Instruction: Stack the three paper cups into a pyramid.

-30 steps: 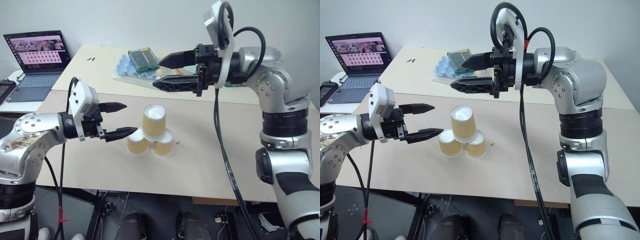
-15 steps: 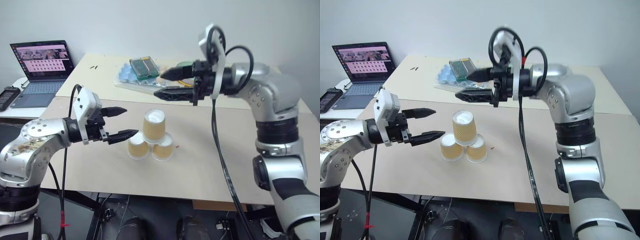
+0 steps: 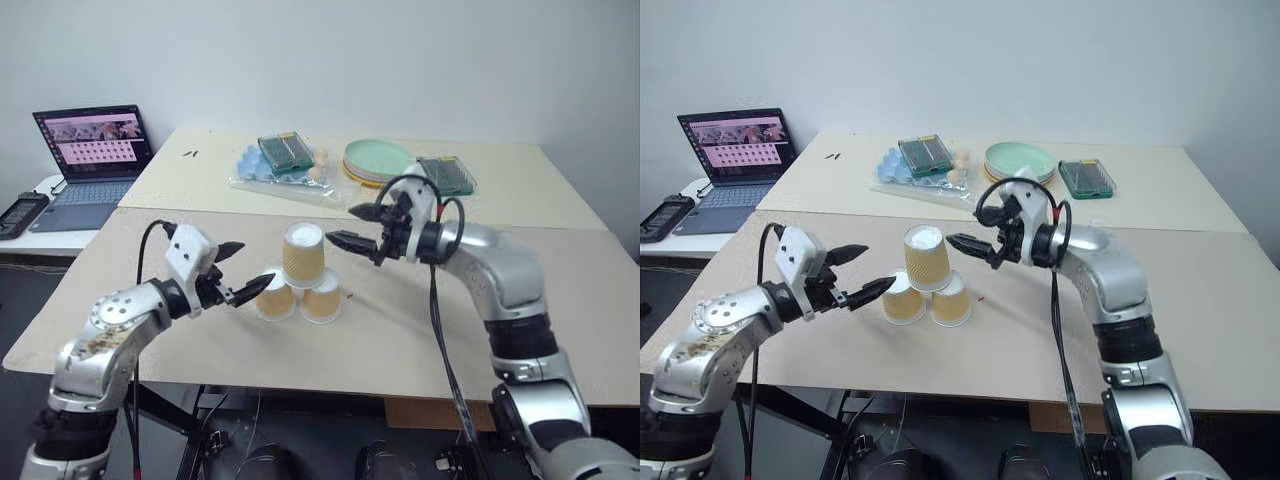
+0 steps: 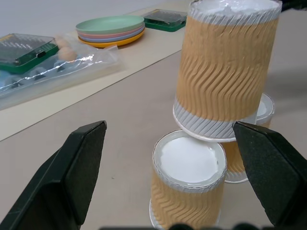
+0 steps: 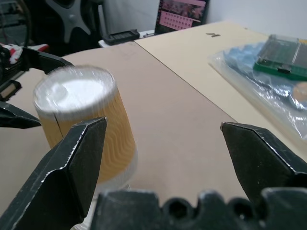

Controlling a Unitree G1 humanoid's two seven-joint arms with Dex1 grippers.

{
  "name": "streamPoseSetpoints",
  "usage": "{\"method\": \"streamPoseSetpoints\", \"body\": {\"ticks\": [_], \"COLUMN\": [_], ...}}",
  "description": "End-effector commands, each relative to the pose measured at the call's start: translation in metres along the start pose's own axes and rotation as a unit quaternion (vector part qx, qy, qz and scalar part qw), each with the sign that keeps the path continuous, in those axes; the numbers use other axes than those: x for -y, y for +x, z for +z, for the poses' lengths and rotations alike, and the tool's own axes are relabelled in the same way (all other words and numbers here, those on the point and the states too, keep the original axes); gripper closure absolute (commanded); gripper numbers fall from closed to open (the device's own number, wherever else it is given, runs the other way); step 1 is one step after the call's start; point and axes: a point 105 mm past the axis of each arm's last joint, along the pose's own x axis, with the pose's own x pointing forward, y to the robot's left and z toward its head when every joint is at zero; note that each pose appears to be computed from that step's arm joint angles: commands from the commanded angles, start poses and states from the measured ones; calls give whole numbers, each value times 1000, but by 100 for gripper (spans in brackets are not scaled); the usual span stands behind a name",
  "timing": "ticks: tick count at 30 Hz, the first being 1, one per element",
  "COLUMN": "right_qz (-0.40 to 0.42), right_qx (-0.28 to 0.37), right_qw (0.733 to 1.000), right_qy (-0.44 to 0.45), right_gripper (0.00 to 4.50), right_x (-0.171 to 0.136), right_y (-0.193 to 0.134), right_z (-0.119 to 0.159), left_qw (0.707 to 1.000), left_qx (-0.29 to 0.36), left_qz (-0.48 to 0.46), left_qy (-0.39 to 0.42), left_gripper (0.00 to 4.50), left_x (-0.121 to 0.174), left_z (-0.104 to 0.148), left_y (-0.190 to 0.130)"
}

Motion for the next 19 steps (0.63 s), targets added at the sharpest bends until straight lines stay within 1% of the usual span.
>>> {"method": "streamPoseSetpoints", "body": {"ticks": [1, 6, 9, 12, 15, 19], "right_qz": [-316, -367, -392, -416, -418, -417], "right_qx": [-51, -37, -35, -34, -34, -25], "right_qw": [944, 927, 917, 907, 906, 907], "right_qy": [-84, -67, -62, -57, -55, -57], "right_gripper": [8, 8, 8, 8, 8, 8], "right_x": [99, 107, 109, 109, 108, 106], "right_y": [-77, -84, -87, -93, -93, -91], "right_z": [29, 22, 14, 4, -1, 0], "left_qw": [954, 919, 904, 895, 885, 882], "left_qx": [74, 93, 102, 105, 110, 115], "left_qz": [290, 382, 414, 432, 450, 454], "left_qy": [-32, -32, -38, -48, -48, -43], "left_gripper": [0, 0, 0, 0, 0, 0], "left_x": [-96, -115, -118, -114, -114, -114], "left_z": [32, 28, 23, 15, 12, 13], "left_y": [-80, -94, -98, -98, -102, -106]}}
